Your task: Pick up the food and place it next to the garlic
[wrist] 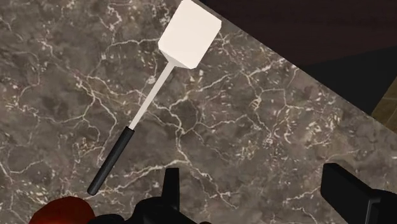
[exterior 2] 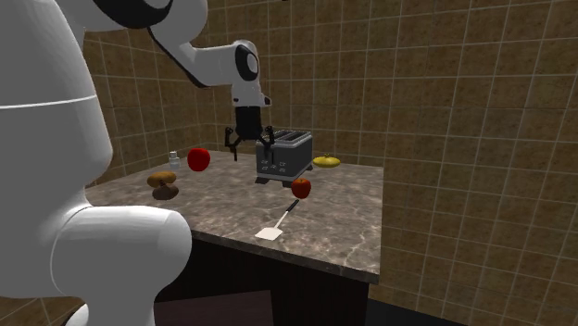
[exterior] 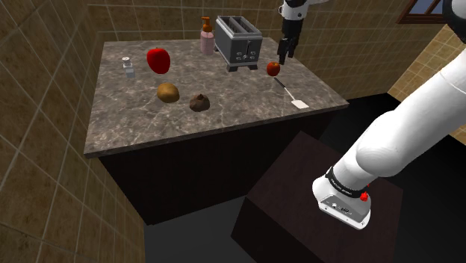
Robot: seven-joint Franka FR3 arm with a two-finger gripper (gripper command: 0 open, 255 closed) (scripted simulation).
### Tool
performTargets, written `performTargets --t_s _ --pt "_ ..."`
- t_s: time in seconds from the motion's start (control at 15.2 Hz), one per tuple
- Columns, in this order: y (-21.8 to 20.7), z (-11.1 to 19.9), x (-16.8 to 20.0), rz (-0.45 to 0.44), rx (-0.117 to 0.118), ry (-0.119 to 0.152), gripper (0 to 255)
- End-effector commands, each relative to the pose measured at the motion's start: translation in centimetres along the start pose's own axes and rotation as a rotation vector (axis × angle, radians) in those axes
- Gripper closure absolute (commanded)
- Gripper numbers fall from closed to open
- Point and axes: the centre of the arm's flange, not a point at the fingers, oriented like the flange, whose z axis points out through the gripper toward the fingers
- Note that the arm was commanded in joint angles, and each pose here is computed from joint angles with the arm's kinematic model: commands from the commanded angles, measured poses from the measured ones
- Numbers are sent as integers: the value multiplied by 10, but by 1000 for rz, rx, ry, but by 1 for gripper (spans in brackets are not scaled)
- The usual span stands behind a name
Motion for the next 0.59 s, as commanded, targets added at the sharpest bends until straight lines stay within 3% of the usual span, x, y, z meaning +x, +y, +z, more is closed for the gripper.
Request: performTargets --t_s 0.0,0.53 --pt "21 10 13 -1 1 -13 0" --pt "105 48 74 1 6 -62 0"
